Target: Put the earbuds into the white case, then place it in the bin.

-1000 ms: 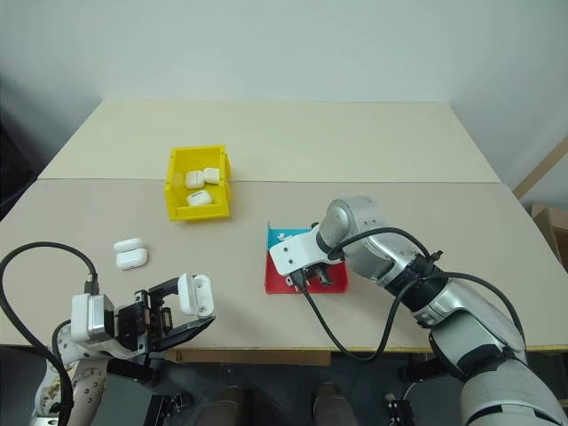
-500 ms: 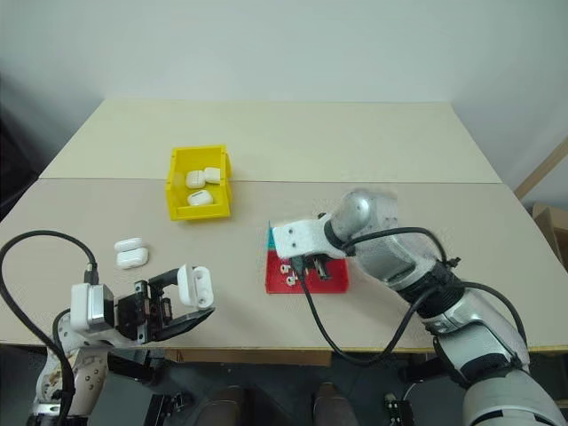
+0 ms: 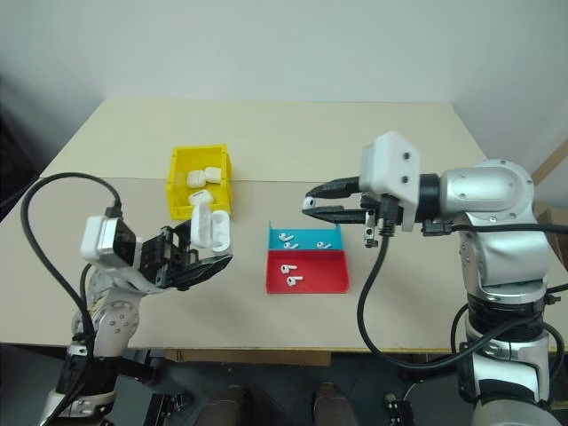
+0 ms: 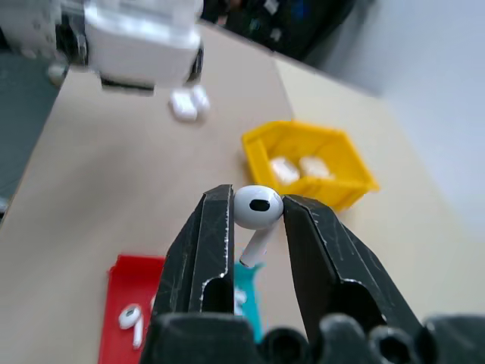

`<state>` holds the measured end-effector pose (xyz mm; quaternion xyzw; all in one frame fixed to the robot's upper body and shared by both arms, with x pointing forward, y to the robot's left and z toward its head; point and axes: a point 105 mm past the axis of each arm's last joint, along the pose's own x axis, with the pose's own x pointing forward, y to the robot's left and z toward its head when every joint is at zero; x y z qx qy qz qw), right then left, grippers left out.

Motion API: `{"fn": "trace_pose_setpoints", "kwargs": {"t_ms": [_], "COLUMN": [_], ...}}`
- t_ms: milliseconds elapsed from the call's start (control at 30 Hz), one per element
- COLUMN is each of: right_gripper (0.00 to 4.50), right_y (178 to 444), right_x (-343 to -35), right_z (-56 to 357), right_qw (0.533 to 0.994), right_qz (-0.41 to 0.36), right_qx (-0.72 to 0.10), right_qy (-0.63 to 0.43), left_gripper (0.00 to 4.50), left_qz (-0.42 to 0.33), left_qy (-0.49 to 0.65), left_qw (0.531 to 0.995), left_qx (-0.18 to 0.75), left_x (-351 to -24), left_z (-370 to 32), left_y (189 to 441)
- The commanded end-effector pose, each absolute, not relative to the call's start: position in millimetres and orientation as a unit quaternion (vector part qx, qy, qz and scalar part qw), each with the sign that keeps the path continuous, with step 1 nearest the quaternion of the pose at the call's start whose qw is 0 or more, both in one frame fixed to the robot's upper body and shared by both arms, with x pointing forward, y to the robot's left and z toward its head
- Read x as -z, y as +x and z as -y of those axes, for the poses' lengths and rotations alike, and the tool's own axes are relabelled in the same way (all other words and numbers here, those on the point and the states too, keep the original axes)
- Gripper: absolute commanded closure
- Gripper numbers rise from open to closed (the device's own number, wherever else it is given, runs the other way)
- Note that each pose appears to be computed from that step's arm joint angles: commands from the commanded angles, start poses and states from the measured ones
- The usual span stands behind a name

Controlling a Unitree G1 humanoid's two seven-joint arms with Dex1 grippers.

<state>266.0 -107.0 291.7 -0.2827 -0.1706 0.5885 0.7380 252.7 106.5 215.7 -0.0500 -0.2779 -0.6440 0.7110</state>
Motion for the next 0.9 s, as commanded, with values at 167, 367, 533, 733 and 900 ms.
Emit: {"fn": "trace_pose_setpoints", "kwargs": {"t_ms": [167, 367, 533, 733, 900], "right_gripper": [3.27, 3.27, 3.27, 3.27, 3.27], "right_y": [237, 233, 234, 234, 233], "right_x": [-318, -315, -314, -312, -306], "right_z": [105, 94, 83, 73, 66], "right_qw": [0.709, 0.679, 0.658, 0.638, 0.629], "right_qz": [0.306, 0.347, 0.369, 0.379, 0.388], "right_qx": [-0.601, -0.621, -0.636, -0.651, -0.655], "right_qy": [-0.206, -0.181, -0.162, -0.157, -0.155], "left_gripper": [1.73, 1.73, 1.73, 1.73, 1.73], "left_qz": [0.281, 0.287, 0.293, 0.301, 0.299], "left_qy": [-0.068, -0.089, -0.099, -0.099, -0.097], "left_qw": [0.681, 0.666, 0.655, 0.646, 0.646], "left_qx": [0.673, 0.683, 0.689, 0.694, 0.696], "left_x": [-221, -219, -219, -221, -222], "left_z": [-92, -83, -76, -71, -72], "left_y": [249, 250, 251, 250, 249]}}
